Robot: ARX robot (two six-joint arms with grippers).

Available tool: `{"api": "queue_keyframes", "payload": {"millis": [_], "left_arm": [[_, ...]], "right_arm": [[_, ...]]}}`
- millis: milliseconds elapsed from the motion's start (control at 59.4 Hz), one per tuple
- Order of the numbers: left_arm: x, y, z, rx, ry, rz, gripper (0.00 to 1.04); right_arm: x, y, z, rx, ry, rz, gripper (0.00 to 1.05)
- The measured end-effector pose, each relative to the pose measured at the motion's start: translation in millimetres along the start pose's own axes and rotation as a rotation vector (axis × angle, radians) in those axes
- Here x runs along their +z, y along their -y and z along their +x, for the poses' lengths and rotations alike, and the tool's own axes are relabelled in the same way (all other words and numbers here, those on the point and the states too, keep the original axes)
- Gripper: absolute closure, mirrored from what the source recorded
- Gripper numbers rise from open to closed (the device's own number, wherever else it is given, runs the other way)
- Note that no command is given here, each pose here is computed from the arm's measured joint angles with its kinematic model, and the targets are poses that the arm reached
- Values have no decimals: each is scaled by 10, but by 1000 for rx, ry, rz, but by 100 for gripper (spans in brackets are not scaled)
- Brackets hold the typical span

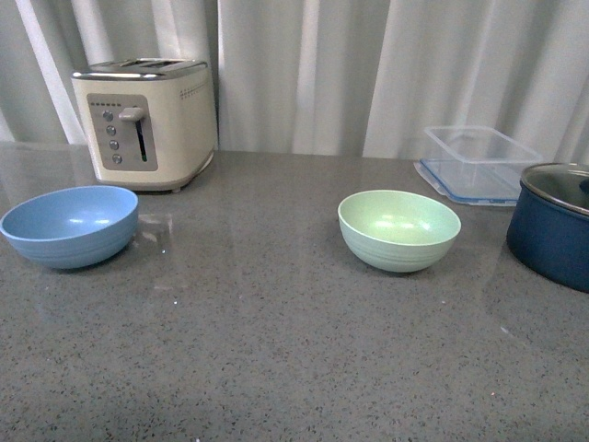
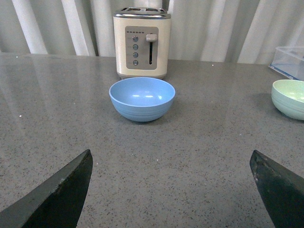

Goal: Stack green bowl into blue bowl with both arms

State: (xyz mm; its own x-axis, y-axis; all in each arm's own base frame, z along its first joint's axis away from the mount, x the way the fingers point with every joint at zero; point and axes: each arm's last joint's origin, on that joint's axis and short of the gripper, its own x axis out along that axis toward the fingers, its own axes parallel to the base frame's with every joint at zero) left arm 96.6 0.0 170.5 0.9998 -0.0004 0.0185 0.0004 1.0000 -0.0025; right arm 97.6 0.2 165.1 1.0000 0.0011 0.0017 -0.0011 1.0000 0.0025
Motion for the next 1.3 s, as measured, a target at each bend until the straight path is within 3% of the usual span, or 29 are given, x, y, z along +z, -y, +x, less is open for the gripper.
{"api": "queue_keyframes", "payload": {"millis": [774, 875, 943, 1296], "left_arm": [[0, 0, 0, 1, 0, 0, 7], [-52, -12, 33, 232, -153, 8, 7], [-45, -17, 66, 244, -198, -1, 7], [706, -204, 575, 223, -266, -191, 7]], "right_arm": [[0, 0, 0, 0, 0, 0, 10], [0, 0, 0, -1, 0, 0, 10], [1, 0, 0, 0, 1, 0, 10], [-1, 0, 0, 0, 0, 0, 10]]}}
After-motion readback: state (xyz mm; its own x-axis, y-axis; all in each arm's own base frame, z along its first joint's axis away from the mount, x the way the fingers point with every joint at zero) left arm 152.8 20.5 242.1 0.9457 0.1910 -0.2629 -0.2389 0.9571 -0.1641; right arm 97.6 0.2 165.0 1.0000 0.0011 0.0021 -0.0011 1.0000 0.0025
